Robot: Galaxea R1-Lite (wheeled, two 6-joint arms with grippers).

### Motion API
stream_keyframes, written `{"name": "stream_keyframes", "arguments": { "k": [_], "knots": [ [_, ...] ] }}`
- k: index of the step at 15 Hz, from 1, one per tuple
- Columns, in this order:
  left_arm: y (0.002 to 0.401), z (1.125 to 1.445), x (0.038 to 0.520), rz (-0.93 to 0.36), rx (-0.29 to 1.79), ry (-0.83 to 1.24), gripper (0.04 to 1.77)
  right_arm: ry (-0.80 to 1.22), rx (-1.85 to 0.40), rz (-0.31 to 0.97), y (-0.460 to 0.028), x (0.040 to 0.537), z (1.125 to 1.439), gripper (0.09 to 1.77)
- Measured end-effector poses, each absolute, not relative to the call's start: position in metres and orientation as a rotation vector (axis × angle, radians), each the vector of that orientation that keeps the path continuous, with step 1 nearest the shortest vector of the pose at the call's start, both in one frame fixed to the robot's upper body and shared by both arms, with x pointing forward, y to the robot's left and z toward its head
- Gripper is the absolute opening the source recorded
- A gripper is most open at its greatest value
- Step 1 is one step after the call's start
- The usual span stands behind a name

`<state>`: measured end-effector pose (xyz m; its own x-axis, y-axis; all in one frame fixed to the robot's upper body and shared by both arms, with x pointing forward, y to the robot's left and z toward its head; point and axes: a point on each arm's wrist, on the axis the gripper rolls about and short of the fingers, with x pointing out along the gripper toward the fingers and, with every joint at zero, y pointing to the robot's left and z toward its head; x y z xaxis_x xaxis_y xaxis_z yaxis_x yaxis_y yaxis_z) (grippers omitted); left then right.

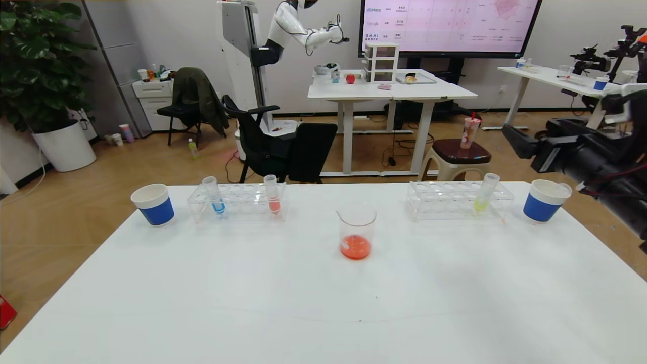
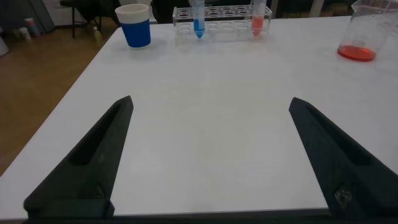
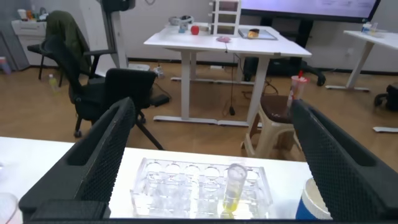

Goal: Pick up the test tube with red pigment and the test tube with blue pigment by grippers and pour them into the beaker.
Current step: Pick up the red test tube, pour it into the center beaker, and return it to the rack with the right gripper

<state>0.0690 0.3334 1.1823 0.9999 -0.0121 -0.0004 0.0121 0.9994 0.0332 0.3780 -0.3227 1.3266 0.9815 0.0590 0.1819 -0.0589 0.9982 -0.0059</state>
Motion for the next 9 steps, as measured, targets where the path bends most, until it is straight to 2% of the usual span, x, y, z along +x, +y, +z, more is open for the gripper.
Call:
{"name": "stream_keyframes", "arguments": {
  "k": [5, 9],
  "knots": [
    [0.333, 1.182, 0.069, -0.012, 0.034, 0.0, 1.75, -0.265, 0.001, 0.04, -0.329, 0.272, 1.379, 1.74],
    [0.333, 1.182, 0.069, -0.012, 0.034, 0.0, 1.75, -0.3, -0.017, 0.031, -0.333, 0.175, 1.389, 1.74]
  ]
}}
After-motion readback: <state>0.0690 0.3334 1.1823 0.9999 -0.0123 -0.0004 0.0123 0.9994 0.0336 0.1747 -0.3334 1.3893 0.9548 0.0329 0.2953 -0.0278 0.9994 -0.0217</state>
